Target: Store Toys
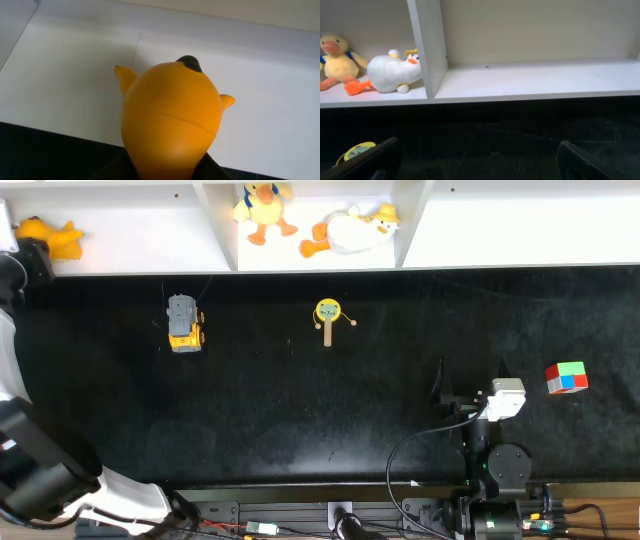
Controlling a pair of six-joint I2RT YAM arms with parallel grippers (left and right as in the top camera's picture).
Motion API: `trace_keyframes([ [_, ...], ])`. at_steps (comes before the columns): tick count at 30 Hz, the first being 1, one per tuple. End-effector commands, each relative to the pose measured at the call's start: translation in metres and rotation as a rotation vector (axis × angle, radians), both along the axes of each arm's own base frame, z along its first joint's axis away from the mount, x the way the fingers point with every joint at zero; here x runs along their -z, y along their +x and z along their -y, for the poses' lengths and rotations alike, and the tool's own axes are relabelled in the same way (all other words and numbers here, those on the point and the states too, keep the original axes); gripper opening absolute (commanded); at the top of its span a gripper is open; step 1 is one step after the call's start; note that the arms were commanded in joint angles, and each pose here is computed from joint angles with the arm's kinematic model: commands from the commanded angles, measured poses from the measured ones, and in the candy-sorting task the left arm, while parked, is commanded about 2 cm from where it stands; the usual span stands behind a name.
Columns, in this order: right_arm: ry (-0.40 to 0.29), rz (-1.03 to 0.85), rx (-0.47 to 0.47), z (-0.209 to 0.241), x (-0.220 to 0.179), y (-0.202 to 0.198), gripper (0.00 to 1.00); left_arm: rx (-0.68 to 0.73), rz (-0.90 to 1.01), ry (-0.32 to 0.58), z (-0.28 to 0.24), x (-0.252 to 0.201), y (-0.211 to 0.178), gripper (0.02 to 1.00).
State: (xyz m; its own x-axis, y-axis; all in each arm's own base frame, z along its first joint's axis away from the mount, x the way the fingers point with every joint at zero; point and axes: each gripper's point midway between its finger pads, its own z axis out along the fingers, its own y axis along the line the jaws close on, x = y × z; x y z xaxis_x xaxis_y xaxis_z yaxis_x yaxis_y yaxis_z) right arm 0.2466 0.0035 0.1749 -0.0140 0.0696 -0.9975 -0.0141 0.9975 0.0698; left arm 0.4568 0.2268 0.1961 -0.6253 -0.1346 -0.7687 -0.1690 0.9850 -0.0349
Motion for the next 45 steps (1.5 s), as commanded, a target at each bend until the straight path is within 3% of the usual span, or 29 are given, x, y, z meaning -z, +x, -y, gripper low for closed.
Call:
trace_keyframes([
  [1, 0.000, 0.000, -0.006, -0.001, 0.003, 0.000, 0.996, -0.017, -0.014, -0.021, -0.002, 0.012, 0.009, 0.240],
  [25, 0.000, 0.000, -0.006, -0.001, 0.003, 0.000, 0.996, 0.013, 0.028, 0.016, 0.010, 0.008, 0.028, 0.237],
  [27, 0.000, 0.000, -0.006, -0.001, 0.003, 0.000, 0.993, 0.013, 0.035, 0.020, 0.010, 0.006, 0.030, 0.310],
  [29, 0.000, 0.000, -0.006, -0.001, 0.003, 0.000, 0.996, 0.013, 0.041, 0.023, 0.009, 0.005, 0.030, 0.459],
  [31, 0.000, 0.000, -0.006, -0.001, 0.003, 0.000, 0.993, 0.013, 0.045, 0.026, 0.009, 0.004, 0.031, 0.671],
  [33, 0.000, 0.000, -0.006, -0.001, 0.003, 0.000, 0.993, 0.013, 0.048, 0.027, 0.009, 0.003, 0.031, 0.980],
  [45, 0.000, 0.000, -0.006, -0.001, 0.003, 0.000, 0.996, 0.013, 0.049, 0.027, 0.009, 0.003, 0.032, 0.998],
])
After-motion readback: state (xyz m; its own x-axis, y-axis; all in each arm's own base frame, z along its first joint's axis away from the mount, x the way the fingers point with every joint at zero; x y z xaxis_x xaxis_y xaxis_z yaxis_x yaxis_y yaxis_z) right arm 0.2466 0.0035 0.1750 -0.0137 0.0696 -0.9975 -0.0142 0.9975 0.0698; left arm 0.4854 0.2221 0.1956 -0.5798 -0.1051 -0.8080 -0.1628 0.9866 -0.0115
